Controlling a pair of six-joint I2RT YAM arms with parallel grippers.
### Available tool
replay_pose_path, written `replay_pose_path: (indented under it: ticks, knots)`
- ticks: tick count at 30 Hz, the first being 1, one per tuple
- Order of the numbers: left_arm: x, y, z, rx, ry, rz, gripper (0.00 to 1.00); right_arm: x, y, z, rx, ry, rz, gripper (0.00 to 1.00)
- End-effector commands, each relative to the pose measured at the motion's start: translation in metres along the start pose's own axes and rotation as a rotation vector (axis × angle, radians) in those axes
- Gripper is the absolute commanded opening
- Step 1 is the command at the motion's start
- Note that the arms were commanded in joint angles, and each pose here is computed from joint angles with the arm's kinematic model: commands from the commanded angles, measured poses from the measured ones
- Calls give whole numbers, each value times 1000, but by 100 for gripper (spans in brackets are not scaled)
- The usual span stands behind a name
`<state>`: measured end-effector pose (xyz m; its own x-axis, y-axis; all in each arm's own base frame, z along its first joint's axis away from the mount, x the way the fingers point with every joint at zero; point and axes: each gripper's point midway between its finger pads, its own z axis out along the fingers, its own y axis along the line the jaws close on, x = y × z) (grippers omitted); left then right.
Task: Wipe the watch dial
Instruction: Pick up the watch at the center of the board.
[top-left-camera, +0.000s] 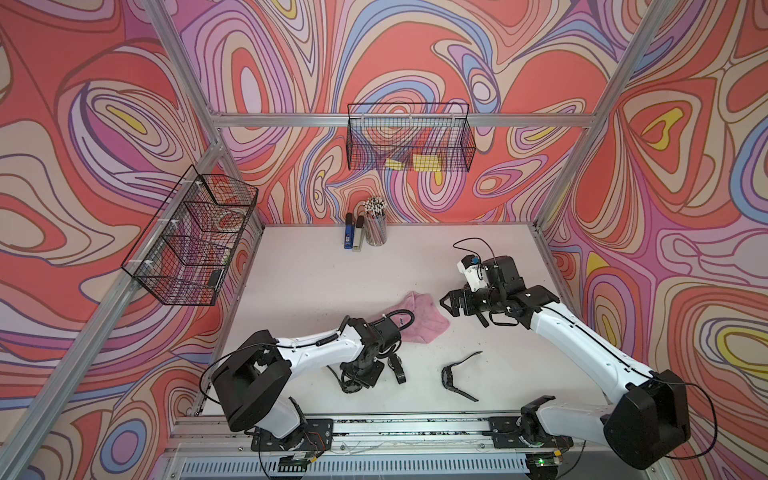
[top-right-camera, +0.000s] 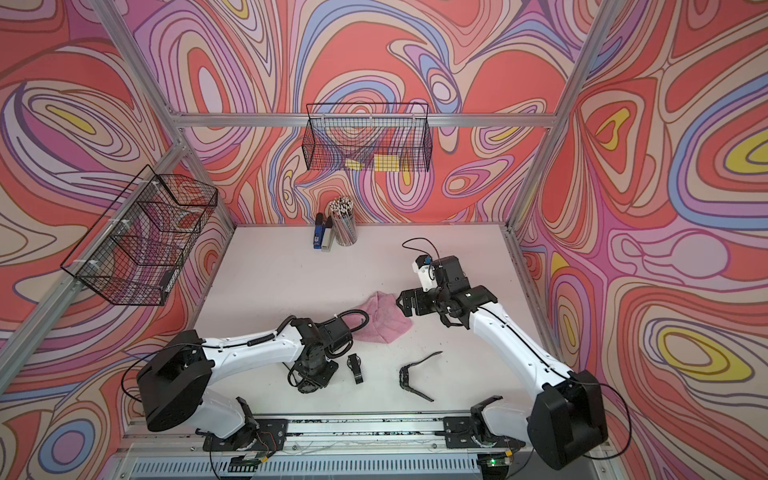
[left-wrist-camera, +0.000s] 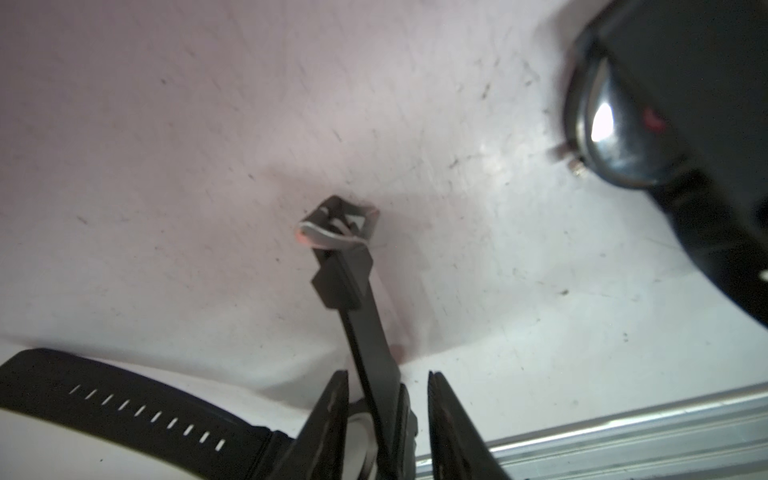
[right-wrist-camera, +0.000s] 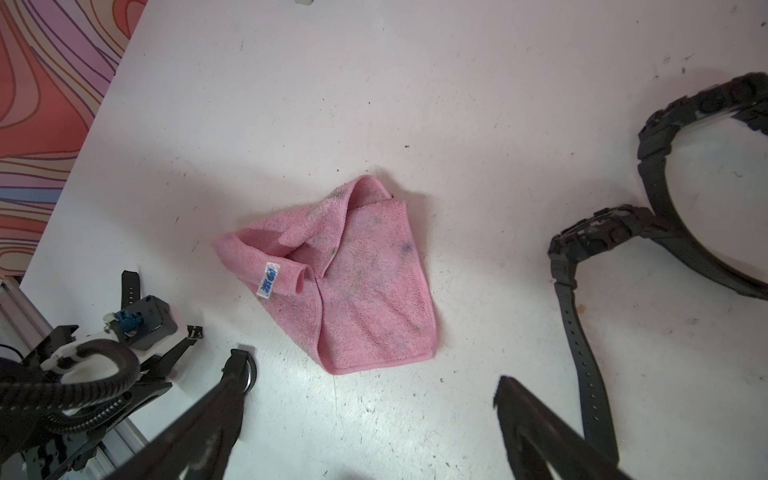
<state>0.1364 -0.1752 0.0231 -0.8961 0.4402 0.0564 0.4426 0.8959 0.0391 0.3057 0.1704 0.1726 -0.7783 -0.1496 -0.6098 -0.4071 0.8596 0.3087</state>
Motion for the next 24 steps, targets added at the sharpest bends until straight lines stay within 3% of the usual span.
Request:
replay_pose_path:
  ticks: [1,8,13,20,24]
  knots:
    - [5,4,0,-43,30,44,34,6,-4,5,12,20,-4,98]
    - [9,1,7,-47,52,67,22,8,-5,6,17,31,-8,98]
    - [13,1,12,-56,74,67,1,10,-6,7,20,40,-6,98]
    - [6,-2,-1,-30,16,48,0,10,-7,8,25,41,-9,98]
    - [-16,-19,-45,105,-142,-30,0,12,-7,12,22,55,-16,98]
